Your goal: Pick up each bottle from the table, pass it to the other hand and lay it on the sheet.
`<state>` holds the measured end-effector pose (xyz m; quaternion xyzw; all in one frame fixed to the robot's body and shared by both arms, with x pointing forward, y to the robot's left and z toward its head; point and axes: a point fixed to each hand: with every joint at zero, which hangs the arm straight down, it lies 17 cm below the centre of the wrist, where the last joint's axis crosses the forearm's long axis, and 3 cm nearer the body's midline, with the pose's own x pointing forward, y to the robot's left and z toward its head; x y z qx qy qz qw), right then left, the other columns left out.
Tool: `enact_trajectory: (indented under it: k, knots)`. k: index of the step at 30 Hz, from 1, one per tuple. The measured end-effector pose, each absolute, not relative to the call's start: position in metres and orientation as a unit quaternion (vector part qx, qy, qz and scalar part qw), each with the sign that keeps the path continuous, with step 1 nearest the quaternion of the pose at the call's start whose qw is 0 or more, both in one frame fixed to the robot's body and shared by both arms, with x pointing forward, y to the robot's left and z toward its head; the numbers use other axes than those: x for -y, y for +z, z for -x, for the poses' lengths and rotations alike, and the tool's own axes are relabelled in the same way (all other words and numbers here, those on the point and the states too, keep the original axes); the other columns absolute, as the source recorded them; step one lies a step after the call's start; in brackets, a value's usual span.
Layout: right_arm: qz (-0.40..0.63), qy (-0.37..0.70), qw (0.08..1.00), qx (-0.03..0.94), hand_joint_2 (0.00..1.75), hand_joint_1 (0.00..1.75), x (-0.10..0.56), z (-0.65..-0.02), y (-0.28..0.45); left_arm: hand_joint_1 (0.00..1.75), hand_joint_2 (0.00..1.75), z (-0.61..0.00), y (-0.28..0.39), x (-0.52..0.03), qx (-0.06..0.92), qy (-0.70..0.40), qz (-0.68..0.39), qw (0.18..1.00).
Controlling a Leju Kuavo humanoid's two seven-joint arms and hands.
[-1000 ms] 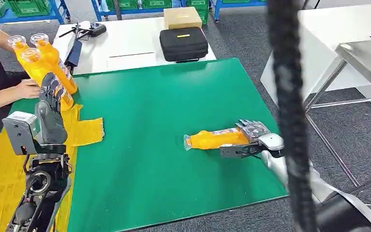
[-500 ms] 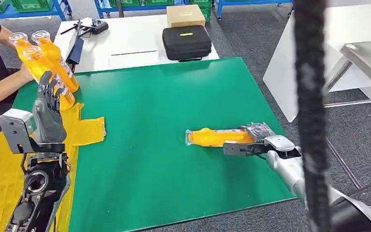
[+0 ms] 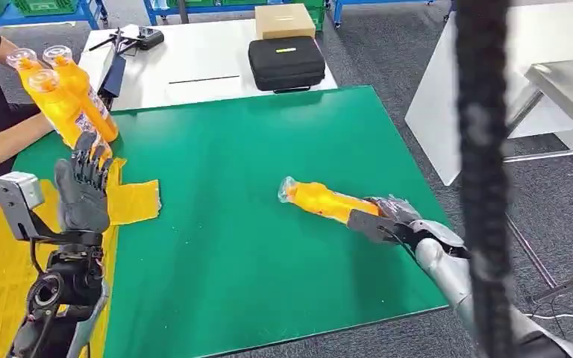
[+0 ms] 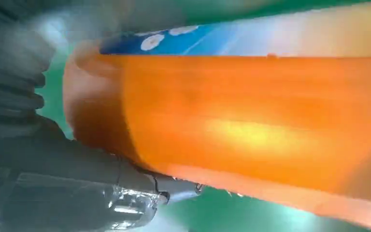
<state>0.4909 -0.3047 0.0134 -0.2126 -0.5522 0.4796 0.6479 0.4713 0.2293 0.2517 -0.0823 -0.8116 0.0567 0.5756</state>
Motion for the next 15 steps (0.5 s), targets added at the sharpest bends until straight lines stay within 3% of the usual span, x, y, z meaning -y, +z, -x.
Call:
enact_trajectory:
  k: [8, 15]
  knots:
    - [0.190, 0.281, 0.550, 0.763, 1.75, 1.75, 0.265, -0.503, 0.188, 0.00, 1.75, -0.465, 0.214, -0.232, 0.733, 0.170, 0.206, 0.626]
    - [0.160, 0.193, 0.551, 0.796, 1.75, 1.75, 0.228, -0.497, 0.228, 0.00, 1.75, -0.459, 0.231, -0.196, 0.735, 0.155, 0.234, 0.617]
